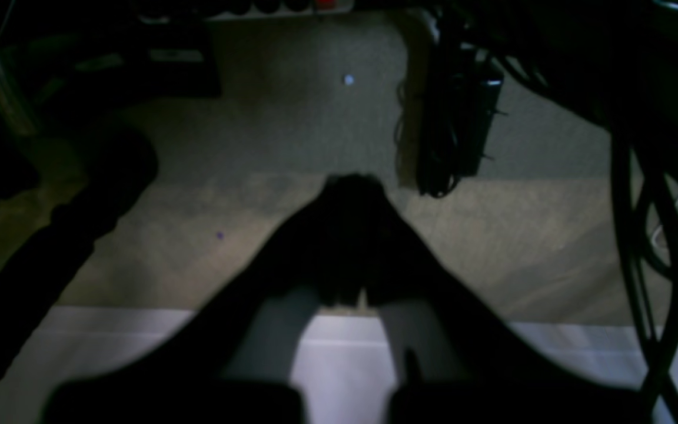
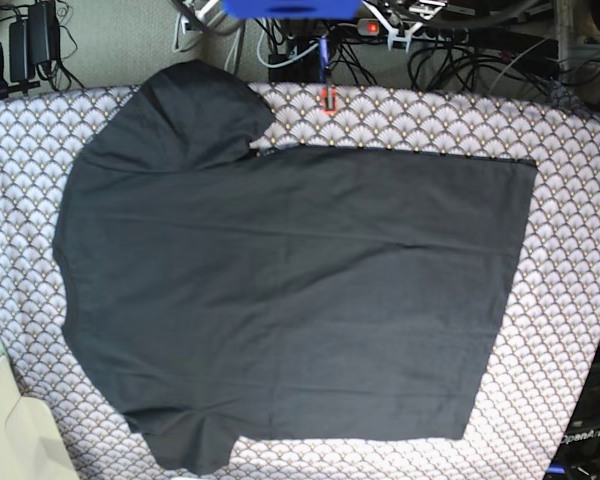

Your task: Fold the T-shirt properly

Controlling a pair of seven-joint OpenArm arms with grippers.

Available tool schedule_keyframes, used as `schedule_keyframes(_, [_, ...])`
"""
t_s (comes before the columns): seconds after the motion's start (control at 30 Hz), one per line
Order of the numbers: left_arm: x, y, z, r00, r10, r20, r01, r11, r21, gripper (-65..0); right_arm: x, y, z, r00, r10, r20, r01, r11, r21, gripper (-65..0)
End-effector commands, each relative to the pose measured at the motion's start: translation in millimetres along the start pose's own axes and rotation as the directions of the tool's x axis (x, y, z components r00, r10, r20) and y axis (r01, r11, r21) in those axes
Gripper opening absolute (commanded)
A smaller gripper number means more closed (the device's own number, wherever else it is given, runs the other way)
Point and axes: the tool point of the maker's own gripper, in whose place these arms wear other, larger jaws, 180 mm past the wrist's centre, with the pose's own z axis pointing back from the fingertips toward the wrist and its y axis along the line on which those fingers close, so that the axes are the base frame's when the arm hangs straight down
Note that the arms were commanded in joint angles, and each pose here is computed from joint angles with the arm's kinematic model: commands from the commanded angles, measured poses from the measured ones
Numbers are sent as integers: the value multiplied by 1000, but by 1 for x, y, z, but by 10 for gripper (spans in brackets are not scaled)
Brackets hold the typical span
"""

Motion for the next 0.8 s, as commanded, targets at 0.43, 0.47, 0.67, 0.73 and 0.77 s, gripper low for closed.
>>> schedule_keyframes(0.43, [-60, 14, 27, 949, -5, 316, 3, 1000, 5, -650, -50, -38, 43, 933, 45, 357, -23, 998, -65, -650])
schedule_keyframes(0.47, [-63, 11, 31, 940, 6, 342, -1, 1000, -15, -650, -57, -39, 48, 926, 50, 375, -27, 997, -66, -650])
schedule_keyframes(0.67, [-98, 21, 68, 857, 136, 496, -110, 991, -81, -650, -83, -51, 84, 867, 81, 492, -46, 995, -84, -650])
schedule_keyframes(0.73, [-106, 28, 84, 812, 178, 556, -164, 984, -76, -650, -86, -59, 97, 833, 99, 544, -55, 994, -97, -650])
schedule_keyframes(0.77, [-109, 32, 92, 784, 197, 589, -190, 979, -74, -650, -87, -61, 106, 813, 108, 572, -60, 993, -101, -650])
